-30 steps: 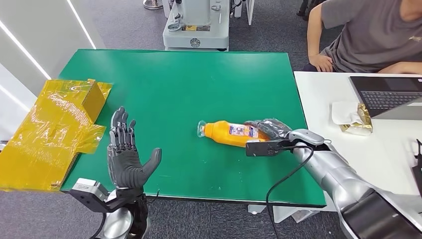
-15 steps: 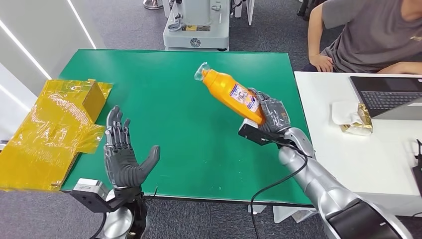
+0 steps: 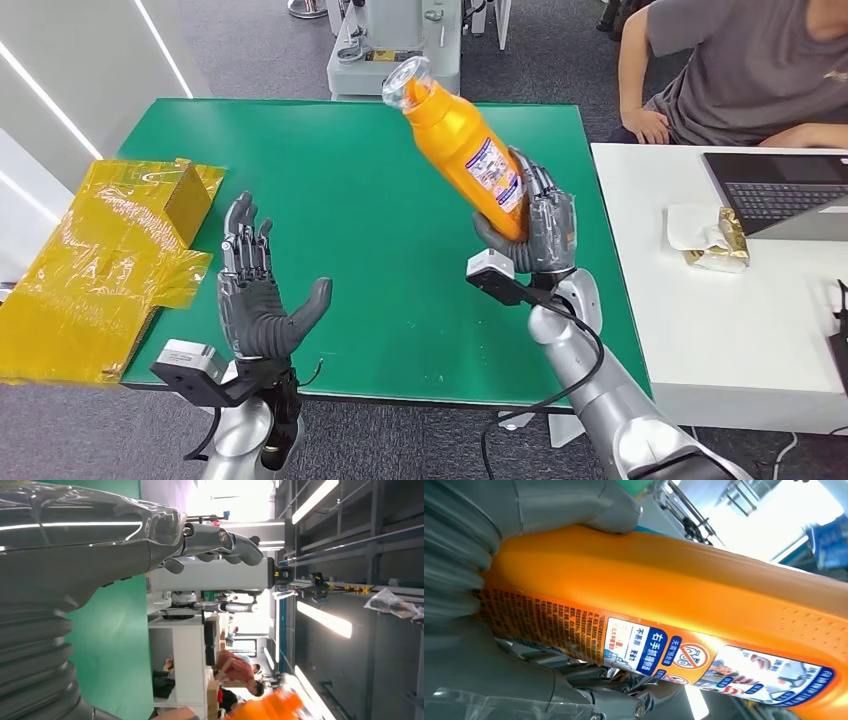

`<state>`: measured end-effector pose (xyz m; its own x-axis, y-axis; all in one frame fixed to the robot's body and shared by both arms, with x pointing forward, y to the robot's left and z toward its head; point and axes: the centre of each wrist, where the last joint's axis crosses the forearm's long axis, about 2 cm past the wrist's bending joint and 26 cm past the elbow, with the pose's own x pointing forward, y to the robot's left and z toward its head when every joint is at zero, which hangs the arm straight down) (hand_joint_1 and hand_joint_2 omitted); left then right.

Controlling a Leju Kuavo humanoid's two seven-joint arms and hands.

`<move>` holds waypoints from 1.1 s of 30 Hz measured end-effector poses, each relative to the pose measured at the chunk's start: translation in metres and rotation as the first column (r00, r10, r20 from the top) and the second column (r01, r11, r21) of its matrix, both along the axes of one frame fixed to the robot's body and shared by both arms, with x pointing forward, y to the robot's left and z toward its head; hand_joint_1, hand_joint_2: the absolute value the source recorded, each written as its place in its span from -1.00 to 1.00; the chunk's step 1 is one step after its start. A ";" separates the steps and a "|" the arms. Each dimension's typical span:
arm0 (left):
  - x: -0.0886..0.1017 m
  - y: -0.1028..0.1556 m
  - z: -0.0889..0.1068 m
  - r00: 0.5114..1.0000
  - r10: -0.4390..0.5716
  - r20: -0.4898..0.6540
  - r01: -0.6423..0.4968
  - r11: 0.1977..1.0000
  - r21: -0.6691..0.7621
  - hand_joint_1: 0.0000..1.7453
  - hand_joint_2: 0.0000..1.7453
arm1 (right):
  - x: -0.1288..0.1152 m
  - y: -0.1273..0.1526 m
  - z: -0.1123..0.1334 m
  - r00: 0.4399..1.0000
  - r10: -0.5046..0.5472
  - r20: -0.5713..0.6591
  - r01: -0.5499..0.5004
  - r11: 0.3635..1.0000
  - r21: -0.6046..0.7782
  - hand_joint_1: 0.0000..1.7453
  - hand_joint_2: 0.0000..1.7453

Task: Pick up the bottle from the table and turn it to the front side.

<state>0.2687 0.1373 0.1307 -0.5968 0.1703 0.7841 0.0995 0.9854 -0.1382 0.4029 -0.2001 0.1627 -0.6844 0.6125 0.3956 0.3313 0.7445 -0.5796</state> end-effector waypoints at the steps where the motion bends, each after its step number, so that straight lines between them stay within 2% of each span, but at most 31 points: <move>1: 0.000 -0.001 0.000 1.000 -0.008 -0.001 0.008 1.000 0.002 -1.00 1.00 | -0.002 0.001 0.002 1.000 -0.002 0.013 0.002 1.000 0.015 1.00 1.00; 4: 0.004 -0.005 0.000 0.999 -0.049 0.004 0.049 0.999 0.012 -1.00 1.00 | -0.009 0.005 0.005 0.999 -0.004 0.041 0.002 0.999 0.054 1.00 1.00; 6: 0.008 -0.010 0.002 0.993 -0.118 0.004 0.118 0.993 -0.008 -1.00 1.00 | -0.015 0.010 0.007 0.998 0.003 0.056 -0.007 0.996 0.084 1.00 1.00; 10: 0.020 -0.022 0.007 0.935 -0.356 -0.003 0.354 0.931 -0.091 -1.00 1.00 | -0.023 0.025 0.007 0.997 0.045 0.058 -0.052 0.992 0.119 1.00 1.00; 15: 0.041 -0.036 0.023 0.885 -0.465 0.016 0.465 0.885 -0.037 -1.00 1.00 | -0.032 0.048 -0.004 0.990 0.138 0.016 -0.139 0.985 0.106 1.00 1.00; 19: 0.056 -0.043 0.037 0.863 -0.505 0.018 0.505 0.863 -0.027 -1.00 1.00 | -0.038 0.061 -0.010 0.981 0.196 -0.010 -0.195 0.978 0.081 1.00 1.00; 24: 0.068 -0.046 0.044 0.858 -0.513 0.016 0.514 0.857 -0.032 -1.00 1.00 | -0.037 0.067 -0.009 0.972 0.231 -0.033 -0.228 0.971 0.071 1.00 1.00; 33: 0.090 -0.049 0.054 0.895 -0.445 -0.028 0.446 0.895 0.016 -1.00 1.00 | -0.043 0.077 -0.017 0.957 0.285 -0.057 -0.284 0.958 0.026 1.00 1.00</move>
